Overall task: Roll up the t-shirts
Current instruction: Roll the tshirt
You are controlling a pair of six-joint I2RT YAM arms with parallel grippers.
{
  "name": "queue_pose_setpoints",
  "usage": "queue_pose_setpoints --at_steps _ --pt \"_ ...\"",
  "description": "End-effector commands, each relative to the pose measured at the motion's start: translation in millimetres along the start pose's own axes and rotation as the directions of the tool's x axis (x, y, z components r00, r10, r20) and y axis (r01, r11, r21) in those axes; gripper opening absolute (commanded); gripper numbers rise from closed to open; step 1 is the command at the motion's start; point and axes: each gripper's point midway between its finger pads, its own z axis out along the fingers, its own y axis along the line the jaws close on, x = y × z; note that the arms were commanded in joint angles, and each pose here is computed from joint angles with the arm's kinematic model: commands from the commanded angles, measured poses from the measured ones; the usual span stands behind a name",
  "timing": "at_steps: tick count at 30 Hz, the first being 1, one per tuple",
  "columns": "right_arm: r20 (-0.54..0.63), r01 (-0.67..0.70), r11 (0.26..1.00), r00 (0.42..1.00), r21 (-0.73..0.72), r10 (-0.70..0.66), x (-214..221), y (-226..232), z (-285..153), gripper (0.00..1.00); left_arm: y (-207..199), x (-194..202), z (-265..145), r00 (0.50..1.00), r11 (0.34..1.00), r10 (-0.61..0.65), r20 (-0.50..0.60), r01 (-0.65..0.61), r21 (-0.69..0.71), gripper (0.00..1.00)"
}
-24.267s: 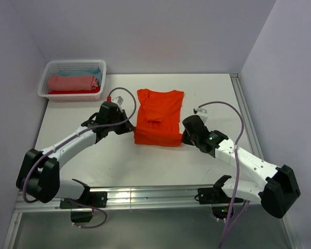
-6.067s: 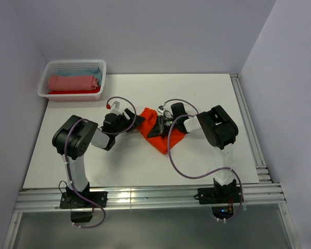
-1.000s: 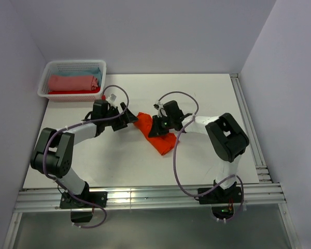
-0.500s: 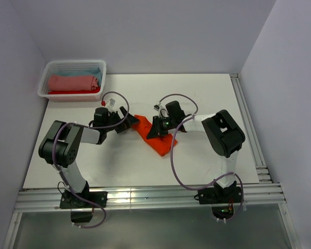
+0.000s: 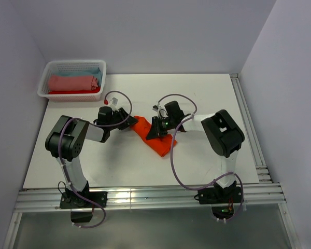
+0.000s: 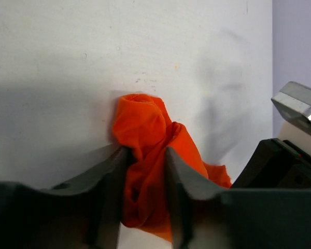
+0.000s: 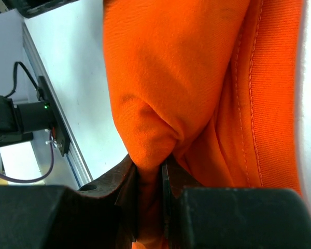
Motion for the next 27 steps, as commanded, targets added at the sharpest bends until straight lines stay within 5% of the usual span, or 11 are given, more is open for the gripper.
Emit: queue_pose_setpoints --at_steps 1,5,7,8,11,17,27 --pt "-0.049 0.035 0.999 0.998 0.021 -0.034 6 2 9 0.0 -2 -8 5 0.998 0.999 0.049 0.026 -0.049 0.002 0.36" --pt "-0.071 0.044 0.998 0.997 0.04 -0.042 9 2 11 0.0 -2 -6 4 0.998 0.999 0.054 0.023 -0.054 0.007 0.08" --pt "-0.068 0.047 0.998 0.997 0.049 -0.044 7 1 10 0.0 -2 -5 4 0.998 0.998 0.056 0.018 -0.057 0.009 0.02" --pt "-0.072 0.045 0.997 0.997 0.059 -0.04 8 0 9 0.09 -2 -5 4 0.998 0.998 0.057 0.016 -0.058 0.009 0.0" --pt "-0.047 0.057 0.994 0.997 0.094 -0.053 3 1 3 0.35 2 -3 5 0.998 0.998 0.061 0.005 -0.061 -0.004 0.0" --pt "0.013 0.094 0.983 0.995 0.158 -0.097 -8 14 -21 0.65 2 -6 5 0.996 0.996 0.084 0.005 -0.083 -0.02 0.0" --pt "0.166 0.11 0.952 0.973 0.286 -0.162 -11 30 -73 0.7 4 -4 4 0.996 0.996 0.088 0.006 -0.087 -0.034 0.0"
